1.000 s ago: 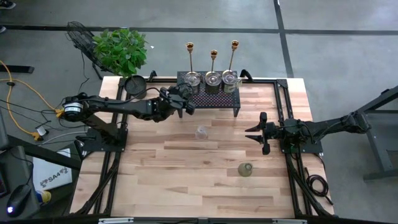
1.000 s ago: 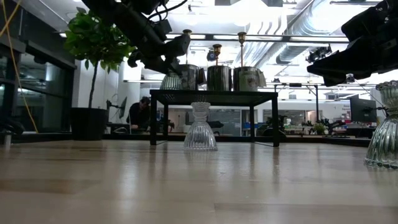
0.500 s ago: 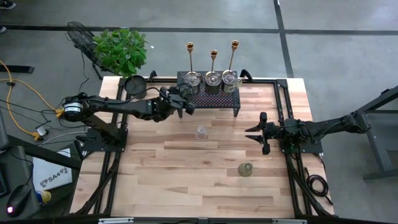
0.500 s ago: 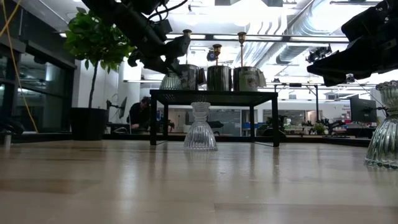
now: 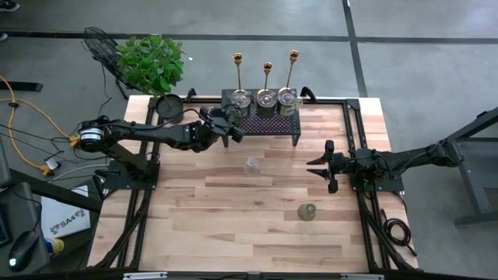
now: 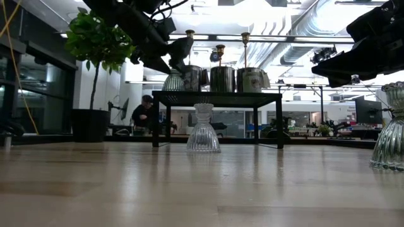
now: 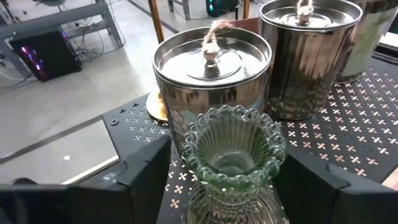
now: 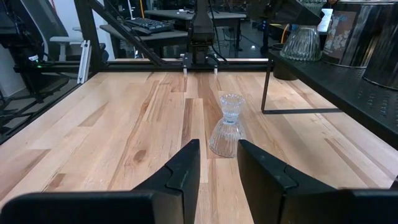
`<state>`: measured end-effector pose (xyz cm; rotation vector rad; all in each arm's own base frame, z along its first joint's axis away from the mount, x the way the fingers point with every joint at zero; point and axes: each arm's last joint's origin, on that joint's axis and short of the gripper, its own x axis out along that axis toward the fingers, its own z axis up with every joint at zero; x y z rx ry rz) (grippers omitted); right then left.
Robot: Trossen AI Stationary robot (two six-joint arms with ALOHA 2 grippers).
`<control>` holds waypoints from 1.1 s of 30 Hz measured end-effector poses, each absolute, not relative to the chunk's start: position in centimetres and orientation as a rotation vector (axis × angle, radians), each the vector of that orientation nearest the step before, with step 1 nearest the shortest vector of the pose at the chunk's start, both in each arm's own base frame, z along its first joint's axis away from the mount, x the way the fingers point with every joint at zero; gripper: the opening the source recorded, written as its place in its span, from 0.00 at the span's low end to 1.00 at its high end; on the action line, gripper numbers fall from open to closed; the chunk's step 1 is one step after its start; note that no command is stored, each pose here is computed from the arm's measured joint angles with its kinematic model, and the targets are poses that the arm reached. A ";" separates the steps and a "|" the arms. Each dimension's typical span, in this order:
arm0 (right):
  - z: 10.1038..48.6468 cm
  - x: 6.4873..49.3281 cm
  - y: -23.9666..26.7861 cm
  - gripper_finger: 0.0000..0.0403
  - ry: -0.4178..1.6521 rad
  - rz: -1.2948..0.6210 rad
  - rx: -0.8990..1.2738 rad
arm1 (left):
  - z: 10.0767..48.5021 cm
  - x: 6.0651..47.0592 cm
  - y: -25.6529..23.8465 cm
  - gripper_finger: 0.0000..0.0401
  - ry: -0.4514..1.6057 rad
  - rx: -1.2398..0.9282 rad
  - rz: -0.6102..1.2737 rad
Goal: Pick & Place candle stick holders
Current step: Put the top green glass candle holder on the shelf, then put the transparent glass candle holder on the shelf
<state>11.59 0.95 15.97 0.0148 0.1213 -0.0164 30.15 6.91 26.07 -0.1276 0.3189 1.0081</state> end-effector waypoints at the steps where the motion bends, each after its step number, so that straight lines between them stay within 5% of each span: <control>1: 16.0 11.6 1.0 0.25 0.122 -0.016 0.015 | 26.1 30.2 6.9 0.65 0.318 -0.121 1.006; 33: 16.0 11.6 1.0 0.25 0.122 -0.016 0.015 | 29.7 29.8 6.7 0.69 0.214 0.102 0.930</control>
